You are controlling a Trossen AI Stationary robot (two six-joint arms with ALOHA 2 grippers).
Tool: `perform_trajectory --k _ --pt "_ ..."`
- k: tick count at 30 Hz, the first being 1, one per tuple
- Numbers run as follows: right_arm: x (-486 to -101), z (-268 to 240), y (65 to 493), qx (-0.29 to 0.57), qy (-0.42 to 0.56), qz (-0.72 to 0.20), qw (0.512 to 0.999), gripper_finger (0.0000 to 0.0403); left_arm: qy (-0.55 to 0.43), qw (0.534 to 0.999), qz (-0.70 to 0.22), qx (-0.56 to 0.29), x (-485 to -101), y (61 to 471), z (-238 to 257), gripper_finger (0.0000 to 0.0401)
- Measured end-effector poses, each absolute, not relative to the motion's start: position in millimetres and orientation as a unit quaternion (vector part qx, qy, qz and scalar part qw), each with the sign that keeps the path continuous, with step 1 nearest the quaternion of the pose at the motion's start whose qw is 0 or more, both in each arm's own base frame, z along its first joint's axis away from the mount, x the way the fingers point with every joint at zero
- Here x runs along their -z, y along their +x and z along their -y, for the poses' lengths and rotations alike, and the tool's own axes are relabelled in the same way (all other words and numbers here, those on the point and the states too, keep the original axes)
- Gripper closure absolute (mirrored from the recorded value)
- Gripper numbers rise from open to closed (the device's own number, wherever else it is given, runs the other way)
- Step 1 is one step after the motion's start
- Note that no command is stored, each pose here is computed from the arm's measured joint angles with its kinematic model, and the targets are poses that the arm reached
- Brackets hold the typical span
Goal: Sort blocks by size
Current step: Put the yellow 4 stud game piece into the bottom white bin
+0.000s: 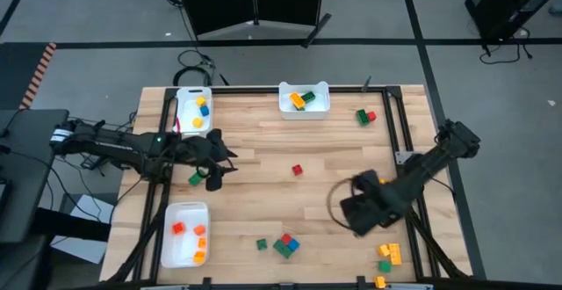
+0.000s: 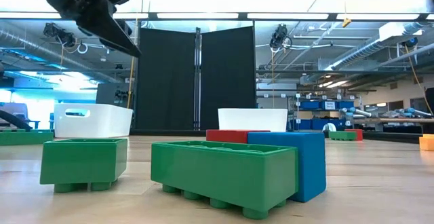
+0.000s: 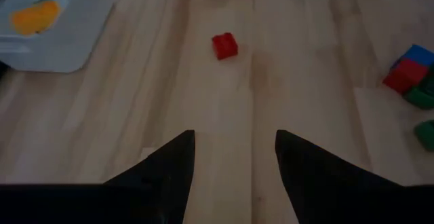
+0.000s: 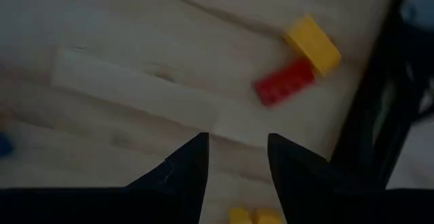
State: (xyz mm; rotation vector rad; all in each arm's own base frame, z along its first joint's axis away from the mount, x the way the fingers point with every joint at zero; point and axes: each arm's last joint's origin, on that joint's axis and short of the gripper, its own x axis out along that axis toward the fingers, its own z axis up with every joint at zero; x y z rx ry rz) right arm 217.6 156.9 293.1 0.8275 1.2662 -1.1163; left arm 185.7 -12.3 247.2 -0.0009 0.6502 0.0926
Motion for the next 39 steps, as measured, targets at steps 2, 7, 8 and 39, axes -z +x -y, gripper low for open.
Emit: perform_trajectory --k 2,7,8,39 --pt "-289.7 -166.4 205.5 0.499 0.377 -0.530 0.573 0.0239 -0.005 0.949 -0.312 -0.036 -243.8 185.1 12.7 0.0187" --pt "-267.3 -184.1 176.3 0.578 0.399 -0.532 0.473 0.0239 -0.003 0.949 -0.313 -0.032 -241.0 185.3 12.9 0.0187" --pt "-261.5 -187.2 171.1 0.585 0.396 -0.545 0.451 0.0239 -0.001 0.950 -0.311 -0.031 -241.3 185.5 12.9 0.0187" --pt "-199.5 -247.4 135.6 0.387 0.451 -0.702 0.392 0.0239 -0.016 0.968 -0.247 -0.029 -252.5 192.5 13.8 0.0187"
